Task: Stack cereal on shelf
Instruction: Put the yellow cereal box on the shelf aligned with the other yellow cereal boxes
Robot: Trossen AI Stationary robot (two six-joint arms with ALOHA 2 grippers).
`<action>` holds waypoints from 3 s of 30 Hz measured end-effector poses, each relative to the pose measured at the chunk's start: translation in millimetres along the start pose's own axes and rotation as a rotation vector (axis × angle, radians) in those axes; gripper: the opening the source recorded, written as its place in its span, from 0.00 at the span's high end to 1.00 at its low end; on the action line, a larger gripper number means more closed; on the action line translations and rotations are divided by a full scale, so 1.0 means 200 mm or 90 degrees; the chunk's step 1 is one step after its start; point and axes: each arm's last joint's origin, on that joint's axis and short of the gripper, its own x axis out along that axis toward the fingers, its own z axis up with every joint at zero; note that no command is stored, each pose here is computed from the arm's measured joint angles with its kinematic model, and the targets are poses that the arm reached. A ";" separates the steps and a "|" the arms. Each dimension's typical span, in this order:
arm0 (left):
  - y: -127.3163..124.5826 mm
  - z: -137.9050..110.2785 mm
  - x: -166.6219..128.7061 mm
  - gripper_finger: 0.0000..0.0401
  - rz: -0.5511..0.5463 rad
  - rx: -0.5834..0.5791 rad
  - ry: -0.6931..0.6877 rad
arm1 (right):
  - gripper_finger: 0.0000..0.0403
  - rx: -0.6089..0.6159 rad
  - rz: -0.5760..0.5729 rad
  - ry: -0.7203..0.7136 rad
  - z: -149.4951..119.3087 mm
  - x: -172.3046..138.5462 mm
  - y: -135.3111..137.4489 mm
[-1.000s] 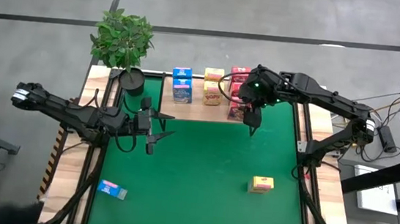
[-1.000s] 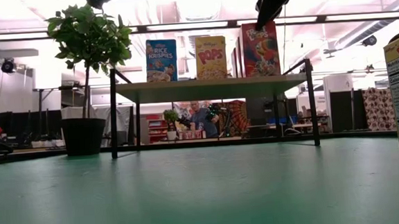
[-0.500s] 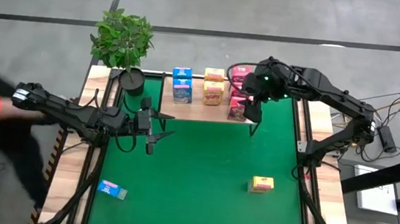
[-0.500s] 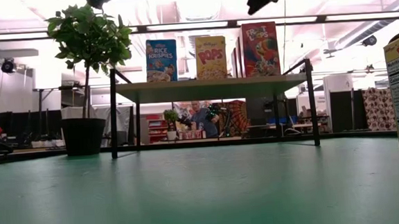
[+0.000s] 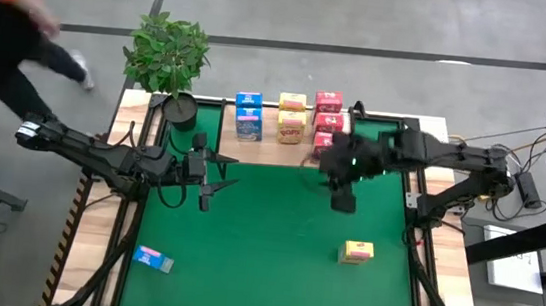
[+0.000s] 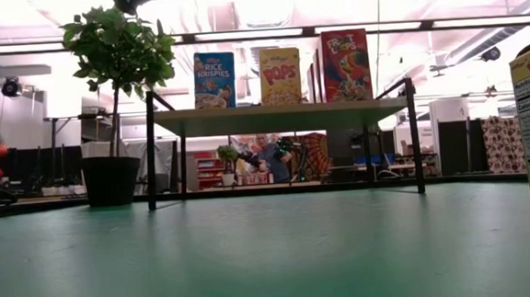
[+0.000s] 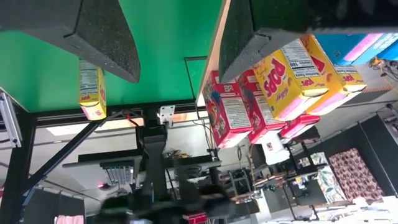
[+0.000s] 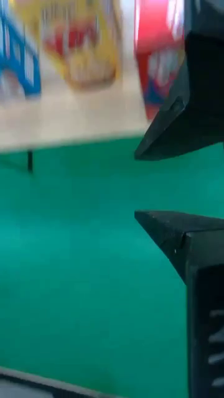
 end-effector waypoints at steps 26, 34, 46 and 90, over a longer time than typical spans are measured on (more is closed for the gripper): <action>0.00 0.00 0.00 0.50 -0.001 -0.019 0.001 | 0.41 0.107 0.064 0.217 -0.33 0.20 0.59; 0.00 0.00 0.00 0.50 -0.001 -0.017 0.000 | 0.34 0.146 0.008 0.330 -0.45 0.28 0.71; 0.00 0.00 0.00 0.50 0.000 -0.007 -0.003 | 0.32 0.156 -0.044 0.408 -0.58 0.36 0.72; 0.00 0.00 0.00 0.50 0.000 -0.004 -0.004 | 0.57 0.156 0.012 0.325 -0.42 0.33 0.66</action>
